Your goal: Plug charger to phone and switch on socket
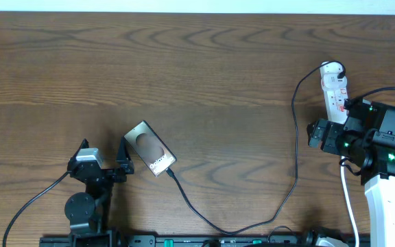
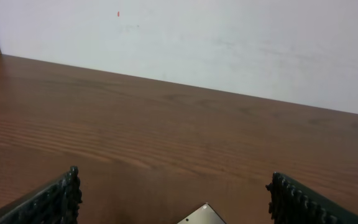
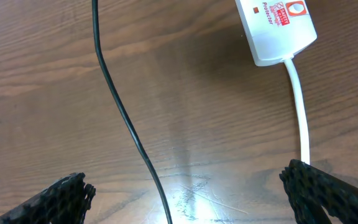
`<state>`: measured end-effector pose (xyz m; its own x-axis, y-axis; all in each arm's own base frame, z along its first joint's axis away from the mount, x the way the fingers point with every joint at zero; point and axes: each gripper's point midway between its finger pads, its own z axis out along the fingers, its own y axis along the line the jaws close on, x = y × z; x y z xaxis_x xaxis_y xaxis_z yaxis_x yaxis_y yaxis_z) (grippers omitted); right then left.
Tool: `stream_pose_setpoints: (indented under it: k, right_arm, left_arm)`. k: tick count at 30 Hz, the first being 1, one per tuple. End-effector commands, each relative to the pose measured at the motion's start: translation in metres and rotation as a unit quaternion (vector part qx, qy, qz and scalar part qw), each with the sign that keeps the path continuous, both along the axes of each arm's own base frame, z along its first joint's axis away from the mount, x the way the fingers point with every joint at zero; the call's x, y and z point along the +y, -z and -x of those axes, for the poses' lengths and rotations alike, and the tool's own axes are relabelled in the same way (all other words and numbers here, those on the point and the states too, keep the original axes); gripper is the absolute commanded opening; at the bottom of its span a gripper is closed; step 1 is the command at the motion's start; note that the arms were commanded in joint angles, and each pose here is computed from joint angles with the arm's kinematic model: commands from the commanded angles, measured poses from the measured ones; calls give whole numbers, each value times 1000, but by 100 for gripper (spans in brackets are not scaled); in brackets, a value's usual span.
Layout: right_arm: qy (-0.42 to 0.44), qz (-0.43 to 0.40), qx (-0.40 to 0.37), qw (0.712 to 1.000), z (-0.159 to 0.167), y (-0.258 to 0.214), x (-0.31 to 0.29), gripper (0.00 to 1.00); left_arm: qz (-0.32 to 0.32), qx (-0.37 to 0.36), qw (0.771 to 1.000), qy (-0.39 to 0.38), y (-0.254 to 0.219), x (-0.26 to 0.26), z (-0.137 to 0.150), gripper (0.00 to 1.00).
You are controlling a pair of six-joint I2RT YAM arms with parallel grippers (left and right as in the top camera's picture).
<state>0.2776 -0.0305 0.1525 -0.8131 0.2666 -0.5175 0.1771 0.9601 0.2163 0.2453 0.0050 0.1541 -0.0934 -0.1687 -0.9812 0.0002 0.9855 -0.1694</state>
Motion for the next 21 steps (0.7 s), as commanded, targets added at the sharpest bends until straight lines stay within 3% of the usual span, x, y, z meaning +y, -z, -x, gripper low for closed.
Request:
stream_pose_setpoints:
  k: [1, 14, 21]
  right_arm:
    - [-1, -3, -1, 1000, 0, 0, 2, 99]
    - [0, -1, -4, 1000, 1, -2, 2, 99]
    - [-15, 10, -69, 997, -4, -21, 9, 99]
  left_arm:
    - [4, 24, 1000, 5, 14, -2, 1, 93]
    - [4, 24, 1000, 5, 14, -2, 1, 93]
    - [4, 24, 1000, 5, 14, -2, 1, 93]
